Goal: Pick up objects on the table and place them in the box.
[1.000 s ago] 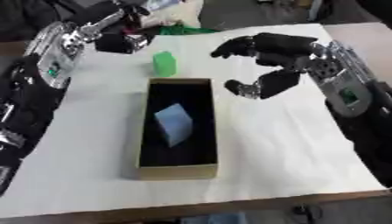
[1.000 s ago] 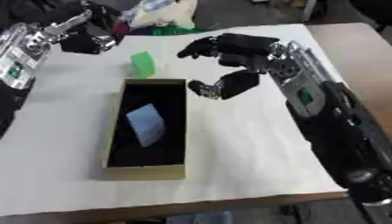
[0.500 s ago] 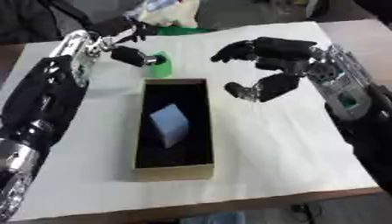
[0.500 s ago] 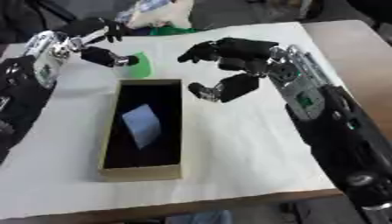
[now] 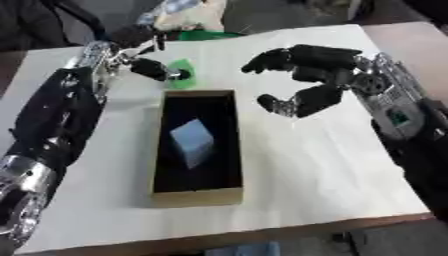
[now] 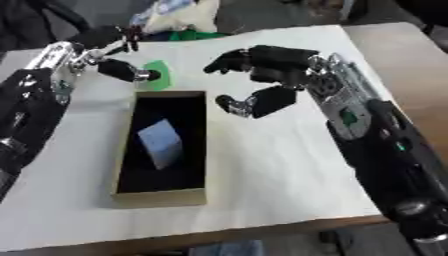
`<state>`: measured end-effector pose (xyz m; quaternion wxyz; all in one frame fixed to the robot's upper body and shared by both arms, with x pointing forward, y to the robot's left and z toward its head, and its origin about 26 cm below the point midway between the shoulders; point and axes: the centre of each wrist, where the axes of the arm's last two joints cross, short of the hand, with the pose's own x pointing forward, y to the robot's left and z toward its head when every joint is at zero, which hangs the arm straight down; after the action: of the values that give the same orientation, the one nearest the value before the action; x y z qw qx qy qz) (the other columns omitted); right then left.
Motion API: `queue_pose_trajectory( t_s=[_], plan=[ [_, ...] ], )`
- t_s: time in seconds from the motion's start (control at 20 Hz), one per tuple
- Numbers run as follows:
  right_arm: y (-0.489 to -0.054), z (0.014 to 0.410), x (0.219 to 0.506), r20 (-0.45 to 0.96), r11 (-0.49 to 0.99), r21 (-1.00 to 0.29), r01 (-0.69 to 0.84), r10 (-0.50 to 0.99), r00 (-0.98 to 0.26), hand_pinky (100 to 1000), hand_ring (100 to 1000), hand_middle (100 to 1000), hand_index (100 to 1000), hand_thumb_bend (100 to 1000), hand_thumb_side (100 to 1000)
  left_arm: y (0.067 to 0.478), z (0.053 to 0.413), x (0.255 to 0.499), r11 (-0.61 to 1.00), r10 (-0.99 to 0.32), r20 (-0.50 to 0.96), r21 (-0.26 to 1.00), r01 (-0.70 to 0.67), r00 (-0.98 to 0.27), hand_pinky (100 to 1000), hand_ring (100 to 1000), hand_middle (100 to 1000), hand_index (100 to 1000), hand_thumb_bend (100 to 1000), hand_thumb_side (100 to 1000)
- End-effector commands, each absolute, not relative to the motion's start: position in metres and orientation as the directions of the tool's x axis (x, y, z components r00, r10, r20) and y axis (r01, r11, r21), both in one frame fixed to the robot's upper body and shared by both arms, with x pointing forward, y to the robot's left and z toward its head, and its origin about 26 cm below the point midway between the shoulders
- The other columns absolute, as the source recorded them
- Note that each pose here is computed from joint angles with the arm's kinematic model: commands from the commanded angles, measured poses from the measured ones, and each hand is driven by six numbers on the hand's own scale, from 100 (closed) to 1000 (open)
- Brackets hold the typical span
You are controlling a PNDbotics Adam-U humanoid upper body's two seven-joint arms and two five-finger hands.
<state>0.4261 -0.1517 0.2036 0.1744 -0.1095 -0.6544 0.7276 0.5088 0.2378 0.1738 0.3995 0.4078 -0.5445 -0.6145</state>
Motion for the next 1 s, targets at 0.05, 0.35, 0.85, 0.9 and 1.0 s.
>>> queue_pose_trajectory(
  t_s=[0.05,0.35,0.85,0.9,1.0],
  plan=[
    [-0.151,0.212,0.427,0.055,-0.077,-0.993,-0.092,0.388,-0.92,822,857,884,976,129,912,0.238,0.184,0.512,-0.088,-0.937,-0.079,0.996,0.012,-0.342,787,718,702,937,561,862],
    [-0.152,0.211,0.427,0.062,-0.07,-0.993,-0.097,0.391,-0.918,820,857,883,975,116,923,0.24,0.17,0.511,-0.096,-0.938,-0.076,0.995,0.04,-0.338,787,710,701,935,536,876],
    [-0.152,0.21,0.427,0.07,-0.063,-0.993,-0.103,0.394,-0.916,818,857,880,974,100,940,0.245,0.159,0.51,-0.069,-0.95,-0.057,0.997,0.028,-0.308,785,700,689,930,476,838],
    [-0.152,0.21,0.428,0.071,-0.063,-0.993,-0.104,0.395,-0.916,818,857,879,974,100,940,0.245,0.158,0.51,-0.066,-0.951,-0.057,0.998,0.021,-0.304,785,701,690,930,476,838],
    [-0.153,0.209,0.428,0.072,-0.061,-0.993,-0.105,0.396,-0.915,818,857,879,973,100,942,0.245,0.158,0.51,-0.06,-0.953,-0.054,0.998,0.009,-0.298,786,701,692,932,469,846]
  ],
)
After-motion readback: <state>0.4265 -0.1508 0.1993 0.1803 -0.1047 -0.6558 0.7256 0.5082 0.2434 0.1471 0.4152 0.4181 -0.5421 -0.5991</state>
